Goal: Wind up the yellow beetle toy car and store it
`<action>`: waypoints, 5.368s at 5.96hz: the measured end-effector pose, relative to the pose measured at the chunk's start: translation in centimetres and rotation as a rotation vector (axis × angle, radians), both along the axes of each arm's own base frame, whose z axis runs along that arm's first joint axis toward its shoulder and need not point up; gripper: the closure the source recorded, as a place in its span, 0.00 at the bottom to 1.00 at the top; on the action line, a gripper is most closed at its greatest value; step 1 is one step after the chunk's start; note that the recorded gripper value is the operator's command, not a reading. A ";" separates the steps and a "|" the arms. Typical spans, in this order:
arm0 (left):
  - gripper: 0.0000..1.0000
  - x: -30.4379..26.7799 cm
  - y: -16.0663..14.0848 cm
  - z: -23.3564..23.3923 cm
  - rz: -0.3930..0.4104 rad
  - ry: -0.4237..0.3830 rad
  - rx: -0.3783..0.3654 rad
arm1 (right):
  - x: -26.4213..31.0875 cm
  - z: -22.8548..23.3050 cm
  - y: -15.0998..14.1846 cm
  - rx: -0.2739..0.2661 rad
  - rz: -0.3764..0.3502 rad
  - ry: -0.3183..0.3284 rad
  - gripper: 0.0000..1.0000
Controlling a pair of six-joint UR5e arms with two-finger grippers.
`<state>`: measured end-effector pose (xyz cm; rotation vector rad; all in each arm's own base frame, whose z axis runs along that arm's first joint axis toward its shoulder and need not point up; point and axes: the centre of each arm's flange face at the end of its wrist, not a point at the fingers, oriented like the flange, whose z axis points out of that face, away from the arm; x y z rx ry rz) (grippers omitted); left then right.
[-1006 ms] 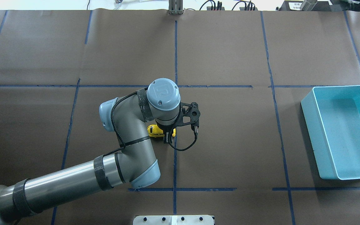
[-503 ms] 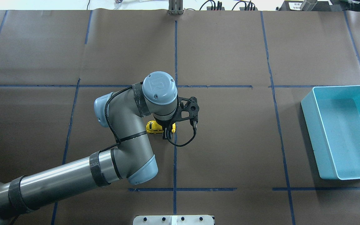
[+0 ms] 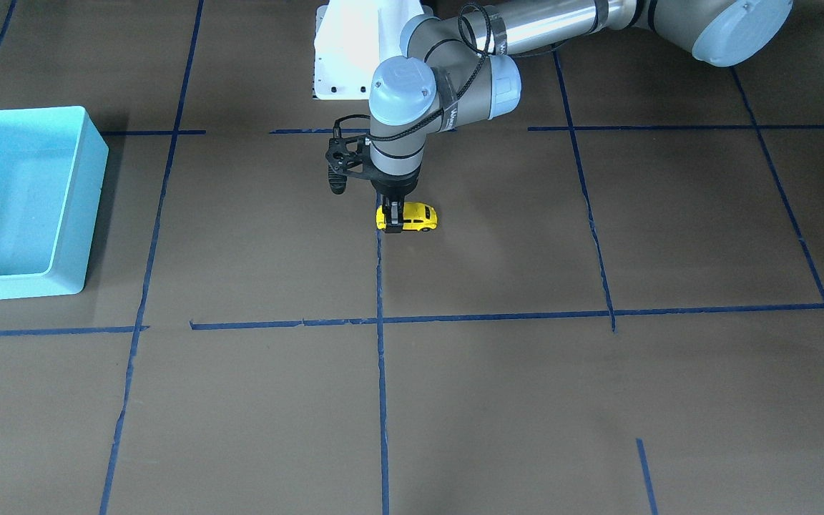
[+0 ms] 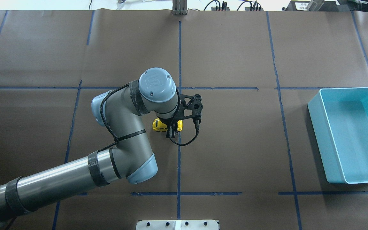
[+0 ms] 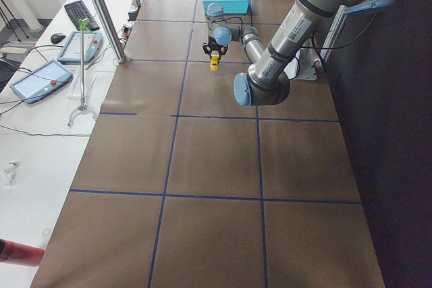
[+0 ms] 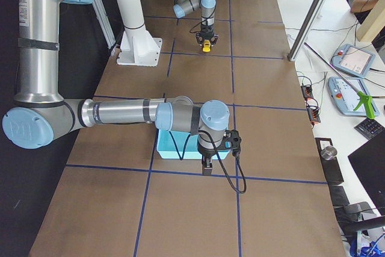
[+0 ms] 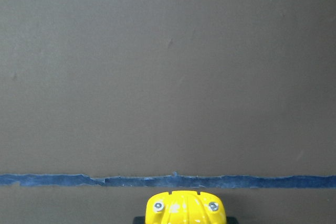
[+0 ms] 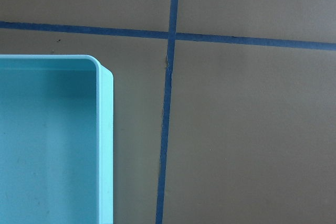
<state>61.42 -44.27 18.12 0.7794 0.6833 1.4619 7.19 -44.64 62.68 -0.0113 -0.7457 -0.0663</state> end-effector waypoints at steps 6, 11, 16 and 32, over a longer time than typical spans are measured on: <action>1.00 -1.1 0.2 3.9 0.011 0.116 0.039 | 0.0 0.0 0.0 0.001 0.000 0.000 0.00; 0.97 -9.7 -0.5 13.8 0.034 0.204 0.024 | 0.0 -0.2 -0.2 0.006 0.000 0.000 0.00; 0.00 -22.5 -1.6 26.1 -0.013 0.243 -0.028 | 0.0 -0.2 -0.2 0.004 0.002 0.001 0.00; 0.00 -61.9 -5.9 37.7 -0.732 -0.110 -0.863 | -0.1 -1.3 -0.4 0.031 0.000 -0.019 0.00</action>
